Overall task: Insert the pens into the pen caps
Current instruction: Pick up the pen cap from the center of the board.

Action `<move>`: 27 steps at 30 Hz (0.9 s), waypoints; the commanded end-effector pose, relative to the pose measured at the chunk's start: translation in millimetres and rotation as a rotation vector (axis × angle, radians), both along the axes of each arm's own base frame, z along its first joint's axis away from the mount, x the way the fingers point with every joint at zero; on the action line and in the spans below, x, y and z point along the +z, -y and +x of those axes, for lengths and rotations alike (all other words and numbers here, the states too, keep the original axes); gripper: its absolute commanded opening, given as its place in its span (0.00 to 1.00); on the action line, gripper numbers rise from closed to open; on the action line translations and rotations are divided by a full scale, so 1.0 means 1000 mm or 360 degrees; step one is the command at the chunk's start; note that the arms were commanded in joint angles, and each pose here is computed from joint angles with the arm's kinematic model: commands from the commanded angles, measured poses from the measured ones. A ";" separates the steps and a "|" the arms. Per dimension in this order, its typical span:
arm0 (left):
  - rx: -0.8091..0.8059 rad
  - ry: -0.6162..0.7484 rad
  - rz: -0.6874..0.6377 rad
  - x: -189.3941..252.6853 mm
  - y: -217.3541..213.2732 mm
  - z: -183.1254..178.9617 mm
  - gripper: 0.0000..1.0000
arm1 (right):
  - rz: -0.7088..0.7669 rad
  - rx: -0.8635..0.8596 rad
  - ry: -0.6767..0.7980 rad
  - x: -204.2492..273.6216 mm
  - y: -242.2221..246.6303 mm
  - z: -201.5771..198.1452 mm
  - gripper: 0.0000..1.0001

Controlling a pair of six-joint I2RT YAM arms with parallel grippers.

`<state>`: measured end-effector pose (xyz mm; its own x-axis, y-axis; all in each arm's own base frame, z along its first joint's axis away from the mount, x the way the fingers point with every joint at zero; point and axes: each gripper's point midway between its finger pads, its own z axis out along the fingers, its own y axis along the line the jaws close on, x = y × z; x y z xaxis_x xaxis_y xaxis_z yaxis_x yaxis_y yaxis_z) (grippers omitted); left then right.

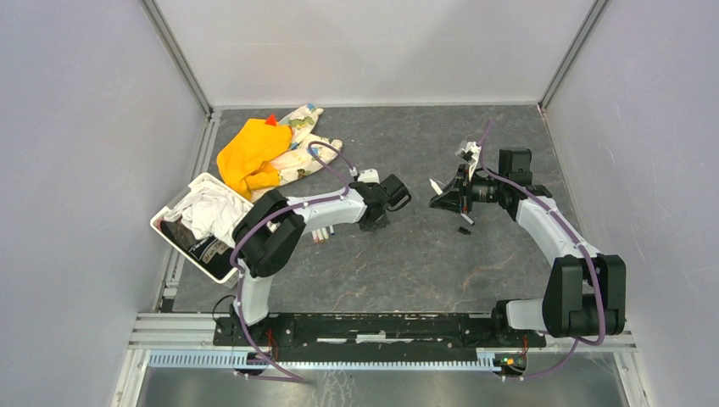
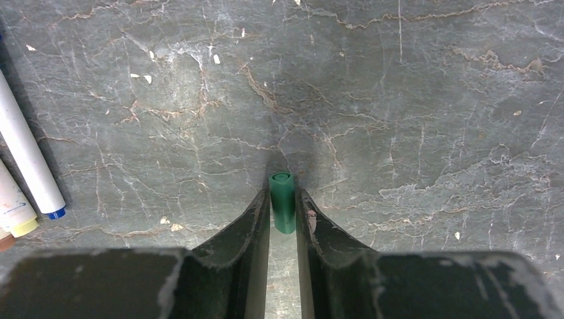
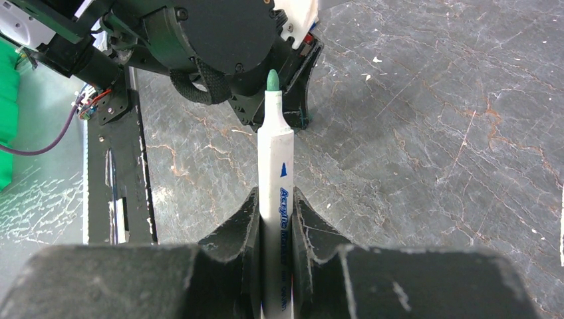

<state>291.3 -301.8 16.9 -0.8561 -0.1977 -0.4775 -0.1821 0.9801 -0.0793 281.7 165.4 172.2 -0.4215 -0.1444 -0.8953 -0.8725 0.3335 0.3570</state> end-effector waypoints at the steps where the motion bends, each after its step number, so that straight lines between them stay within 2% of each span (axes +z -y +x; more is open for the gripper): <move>1: -0.0108 -0.0231 0.0119 -0.035 -0.011 -0.021 0.26 | 0.0037 0.0029 0.0135 0.021 -0.002 0.003 0.00; 9: -0.0128 -0.0451 0.0180 -0.063 -0.032 -0.036 0.22 | 0.0044 0.0034 0.0143 0.023 -0.002 0.002 0.00; 18: -0.0171 -0.0524 0.0266 -0.082 -0.038 -0.040 0.17 | 0.0055 0.0042 0.0146 0.025 -0.003 0.000 0.00; 24: -0.0194 -0.0432 0.0281 -0.068 -0.037 -0.026 0.04 | 0.0063 0.0040 0.0142 0.025 -0.003 0.000 0.00; 27: -0.0196 -0.0300 0.0272 -0.043 -0.035 -0.010 0.02 | 0.0070 0.0038 0.0137 0.024 -0.003 -0.001 0.00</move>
